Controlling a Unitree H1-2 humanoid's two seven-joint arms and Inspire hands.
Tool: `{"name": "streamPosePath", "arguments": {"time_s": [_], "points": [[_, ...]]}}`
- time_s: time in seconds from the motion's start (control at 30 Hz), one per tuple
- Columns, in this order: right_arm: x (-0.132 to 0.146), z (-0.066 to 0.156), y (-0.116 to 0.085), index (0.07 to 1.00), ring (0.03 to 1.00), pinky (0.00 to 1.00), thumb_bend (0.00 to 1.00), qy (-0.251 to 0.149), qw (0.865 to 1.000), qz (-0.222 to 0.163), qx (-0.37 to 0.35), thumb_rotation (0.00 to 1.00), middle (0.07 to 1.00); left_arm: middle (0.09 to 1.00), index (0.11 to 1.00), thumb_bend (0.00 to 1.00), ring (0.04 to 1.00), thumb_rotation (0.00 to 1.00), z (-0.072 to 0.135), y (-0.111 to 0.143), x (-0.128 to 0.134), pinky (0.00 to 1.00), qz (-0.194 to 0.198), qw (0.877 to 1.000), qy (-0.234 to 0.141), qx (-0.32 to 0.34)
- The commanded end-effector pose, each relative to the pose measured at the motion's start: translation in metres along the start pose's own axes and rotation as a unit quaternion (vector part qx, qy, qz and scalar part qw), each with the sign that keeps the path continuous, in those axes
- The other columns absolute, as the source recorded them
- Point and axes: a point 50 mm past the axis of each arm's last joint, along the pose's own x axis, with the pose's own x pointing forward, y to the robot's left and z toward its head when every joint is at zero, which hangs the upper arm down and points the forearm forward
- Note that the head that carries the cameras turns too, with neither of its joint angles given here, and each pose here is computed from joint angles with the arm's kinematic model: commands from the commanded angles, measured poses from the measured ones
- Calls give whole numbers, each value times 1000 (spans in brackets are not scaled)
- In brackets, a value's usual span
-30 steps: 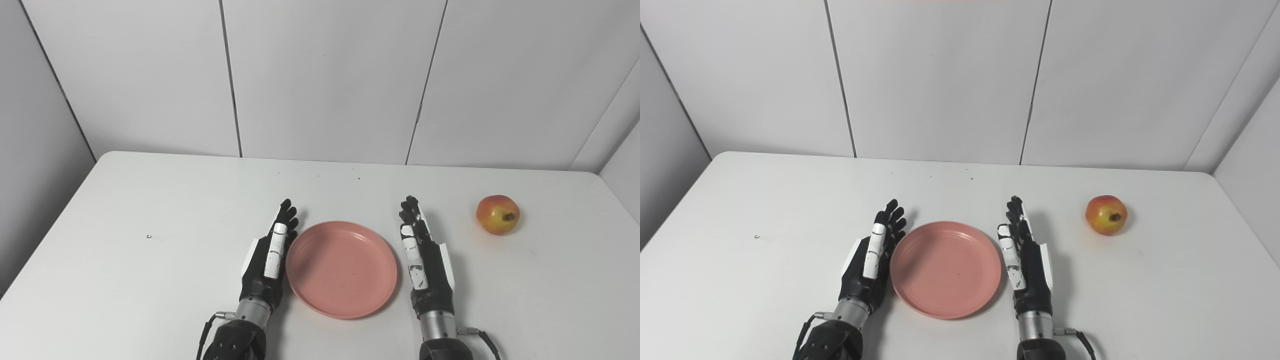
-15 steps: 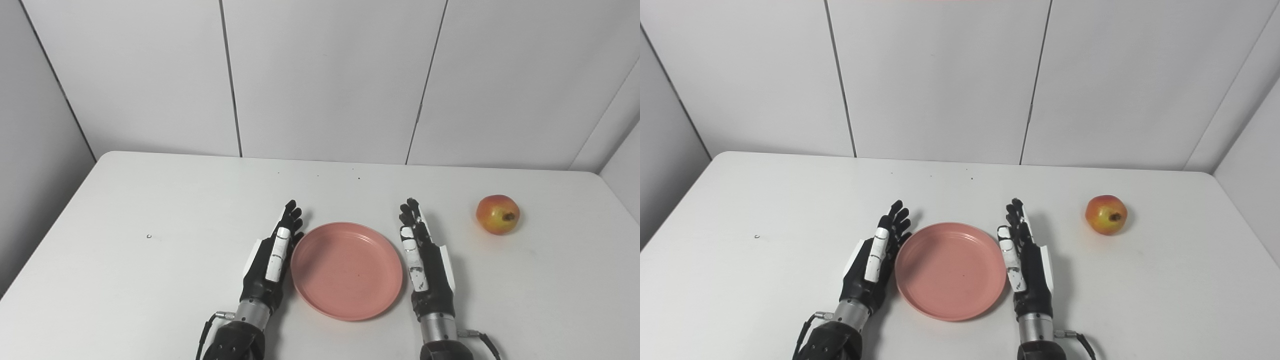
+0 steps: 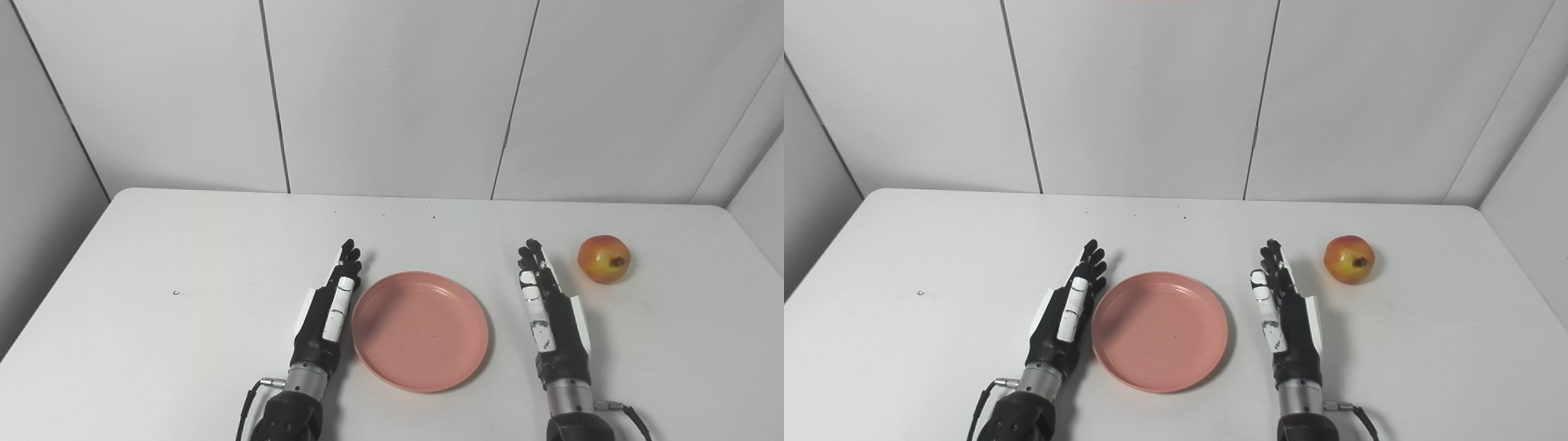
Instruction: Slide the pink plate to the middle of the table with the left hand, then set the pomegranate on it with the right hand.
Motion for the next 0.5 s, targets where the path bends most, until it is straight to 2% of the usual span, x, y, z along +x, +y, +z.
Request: {"name": "streamPosePath", "arguments": {"time_s": [0.0, 0.1, 0.2, 0.27, 0.33, 0.47], "points": [[11, 20, -7, 913, 917, 942, 615, -26, 1000, -12, -5, 927, 904, 1000, 1000, 691, 995, 1000, 9, -1, 6, 1000, 4, 999, -32, 4], [15, 27, -17, 891, 901, 918, 641, -29, 999, -27, -5, 886, 893, 1000, 1000, 689, 995, 1000, 9, -2, 5, 1000, 6, 999, -34, 7], [22, 34, -30, 932, 933, 959, 648, -49, 998, 0, -26, 907, 932, 1000, 1000, 693, 997, 1000, 8, -2, 5, 999, 5, 999, -35, 10], [26, 39, -37, 954, 963, 981, 646, -51, 998, 6, -31, 881, 955, 1000, 1000, 692, 997, 1000, 8, -3, 4, 997, 5, 999, -34, 8], [30, 45, -45, 941, 946, 927, 631, -57, 995, 0, -84, 906, 937, 1000, 1000, 684, 994, 1000, 9, -5, 4, 995, 5, 999, -33, 8], [39, 55, -56, 922, 921, 918, 625, -76, 985, -15, -154, 897, 913, 1000, 1000, 694, 996, 1000, 9, -5, 2, 1000, 2, 999, -32, 6]]}}
